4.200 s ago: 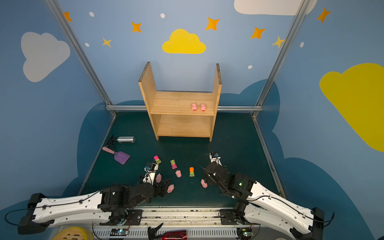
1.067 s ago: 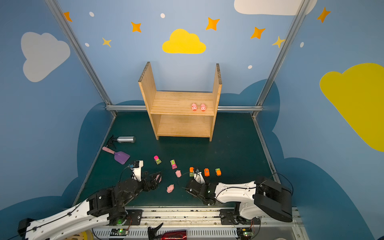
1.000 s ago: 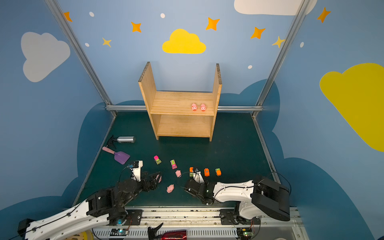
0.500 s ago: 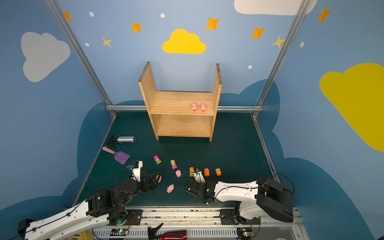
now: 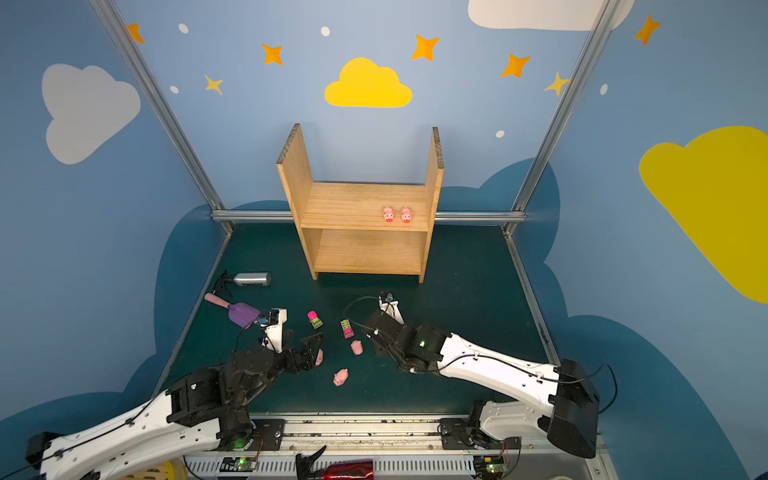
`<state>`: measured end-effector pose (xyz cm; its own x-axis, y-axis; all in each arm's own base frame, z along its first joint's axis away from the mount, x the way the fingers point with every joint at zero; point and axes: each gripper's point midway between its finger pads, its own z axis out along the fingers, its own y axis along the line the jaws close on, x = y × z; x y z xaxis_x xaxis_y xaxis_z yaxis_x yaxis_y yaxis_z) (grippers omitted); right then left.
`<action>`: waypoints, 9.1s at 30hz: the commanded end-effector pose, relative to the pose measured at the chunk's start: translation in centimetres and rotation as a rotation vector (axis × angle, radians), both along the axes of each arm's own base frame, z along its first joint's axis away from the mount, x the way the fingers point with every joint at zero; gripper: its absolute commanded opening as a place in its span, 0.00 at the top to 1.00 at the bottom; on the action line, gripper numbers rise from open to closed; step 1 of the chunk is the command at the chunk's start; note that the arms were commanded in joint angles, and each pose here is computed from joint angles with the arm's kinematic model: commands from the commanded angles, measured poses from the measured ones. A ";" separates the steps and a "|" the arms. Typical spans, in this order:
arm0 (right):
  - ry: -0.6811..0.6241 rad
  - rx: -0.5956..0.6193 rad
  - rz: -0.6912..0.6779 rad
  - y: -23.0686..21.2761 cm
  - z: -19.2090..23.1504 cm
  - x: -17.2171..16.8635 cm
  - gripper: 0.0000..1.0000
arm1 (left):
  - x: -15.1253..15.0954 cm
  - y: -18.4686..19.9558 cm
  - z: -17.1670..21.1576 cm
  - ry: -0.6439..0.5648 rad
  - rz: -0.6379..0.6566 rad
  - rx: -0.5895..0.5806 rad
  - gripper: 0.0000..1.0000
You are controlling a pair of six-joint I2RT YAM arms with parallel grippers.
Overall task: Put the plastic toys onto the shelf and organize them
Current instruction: 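Carry the third pink pig with the right gripper up onto the upper shelf, then open the right gripper to release the pig beside the other two, then withdraw the right gripper down toward the toys while the left gripper lowers toward a pig, then close the left gripper on a pink pig near the trucks, then lift the pink pig with the left gripper up toward the upper shelf, then lower the pig beside the three pigs and open the left gripper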
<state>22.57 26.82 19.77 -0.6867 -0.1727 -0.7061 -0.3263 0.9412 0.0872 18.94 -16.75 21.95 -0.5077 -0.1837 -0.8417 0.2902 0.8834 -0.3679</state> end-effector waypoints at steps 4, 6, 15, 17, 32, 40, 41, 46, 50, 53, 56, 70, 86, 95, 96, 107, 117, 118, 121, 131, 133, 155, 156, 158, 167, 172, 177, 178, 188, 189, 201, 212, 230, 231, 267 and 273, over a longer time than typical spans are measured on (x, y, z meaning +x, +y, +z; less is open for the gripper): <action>-0.068 -0.059 0.039 1.8 5.4 6.1 0.68 | 1.3 0.7 3.3 -0.085 0.009 0.068 0.00; -0.095 -0.057 0.042 2.6 7.3 8.2 0.68 | 1.6 1.0 3.8 -0.092 0.015 0.076 0.00; -0.167 -0.067 0.032 4.4 12.3 17.3 0.69 | 2.8 1.9 4.0 -0.096 0.054 0.078 0.00; -0.183 -0.057 0.027 4.5 13.1 19.3 0.70 | 3.1 2.1 4.0 -0.093 0.066 0.073 0.00; -0.181 -0.021 0.001 4.9 12.6 25.8 0.68 | 4.0 3.3 3.8 -0.083 0.122 0.059 0.00; -0.188 -0.020 -0.005 4.8 12.5 26.3 0.64 | 4.3 3.5 3.5 -0.070 0.133 0.056 0.00; -0.190 -0.019 -0.004 4.9 12.5 26.4 0.64 | 4.3 3.6 3.5 -0.070 0.133 0.057 0.00; -0.197 -0.011 -0.006 5.0 12.5 26.9 0.64 | 4.2 4.0 3.6 -0.078 0.149 0.050 0.00; -0.196 -0.009 -0.010 5.0 12.2 27.4 0.64 | 4.2 4.2 3.6 -0.080 0.154 0.051 0.00; -0.197 -0.005 -0.014 5.1 12.0 27.8 0.63 | 4.2 4.3 3.7 -0.079 0.156 0.053 0.00; -0.200 0.003 -0.013 5.3 11.9 28.0 0.63 | 4.2 4.4 3.6 -0.079 0.159 0.058 0.00; -0.253 0.028 -0.009 5.6 13.6 28.4 0.51 | 4.3 4.7 3.9 -0.085 0.173 0.062 0.00; -0.390 0.157 0.072 6.3 21.9 25.1 0.32 | 3.2 5.3 5.5 -0.079 0.166 0.001 0.00; -0.386 0.120 0.096 6.0 22.9 19.6 0.32 | 1.3 7.0 5.5 -0.077 0.185 -0.073 0.00; -0.375 0.115 0.102 6.1 22.3 18.8 0.32 | 1.2 7.1 5.3 -0.070 0.185 -0.080 0.00; -0.224 0.096 0.166 4.2 13.8 7.5 0.26 | -0.1 4.6 -1.0 0.140 0.104 -0.157 0.00; -0.071 0.107 0.164 -0.1 5.4 0.2 0.19 | -1.9 3.9 -10.1 0.329 0.127 -0.199 0.04; -0.063 0.102 0.161 -0.4 4.8 -0.2 0.19 | -2.1 3.9 -10.9 0.341 0.130 -0.198 0.04; -0.040 0.093 0.150 -1.4 3.1 -1.4 0.19 | -2.7 3.7 -12.4 0.365 0.133 -0.178 0.05; 0.013 0.105 0.137 -3.5 -0.8 -3.8 0.18 | -3.1 2.6 -13.8 0.324 0.173 -0.019 0.07; 0.016 0.110 0.133 -3.9 -1.3 -4.1 0.18 | -3.0 2.6 -13.8 0.323 0.186 0.044 0.07; 0.000 0.102 0.081 -6.2 -3.5 -4.4 0.18 | -1.5 2.4 -16.7 0.254 0.258 0.098 0.17; 0.000 0.100 0.080 -6.2 -3.5 -4.4 0.18 | -1.4 2.3 -16.9 0.252 0.260 0.110 0.18; -0.003 0.094 0.073 -6.3 -3.6 -4.3 0.18 | -1.2 2.3 -17.1 0.244 0.273 0.127 0.20; 0.002 0.084 0.065 -6.5 -4.1 -4.1 0.18 | -0.5 1.6 -18.1 0.250 0.276 0.178 0.26; 0.010 0.076 0.068 -6.5 -4.3 -4.1 0.18 | -0.2 1.0 -18.6 0.265 0.276 0.212 0.27; 0.015 0.072 0.064 -6.8 -4.3 -4.1 0.18 | 0.1 0.2 -19.4 0.291 0.260 0.280 0.28; 0.015 0.073 0.063 -6.8 -4.3 -4.2 0.18 | 0.2 0.0 -19.5 0.296 0.259 0.287 0.28; 0.015 0.077 0.053 -7.6 -4.1 -4.3 0.18 | 0.5 0.1 -20.3 0.335 0.275 0.289 0.37; 0.017 0.078 0.049 -7.6 -4.2 -4.3 0.18 | 0.5 0.2 -20.5 0.344 0.275 0.289 0.39; 0.057 0.113 0.052 -7.8 -5.0 -4.7 0.18 | 0.7 -0.2 -21.5 0.417 0.273 0.326 0.50; 0.052 0.128 0.047 -8.4 -5.1 -4.8 0.18 | 0.1 -0.1 -21.6 0.469 0.283 0.361 0.59; 0.042 0.158 0.056 -8.9 -4.7 -5.1 0.18 | 0.2 0.0 -19.7 0.449 0.313 0.415 0.71; 0.040 0.161 0.057 -8.9 -4.5 -5.1 0.18 | 0.3 0.0 -19.2 0.443 0.311 0.425 0.72; -0.074 0.200 0.064 -9.6 2.5 -4.5 0.18 | 22.3 -6.5 11.8 0.149 0.229 0.379 0.73; -0.080 0.195 0.058 -9.1 3.9 -3.5 0.18 | 27.5 -7.6 13.7 0.139 0.217 0.348 0.73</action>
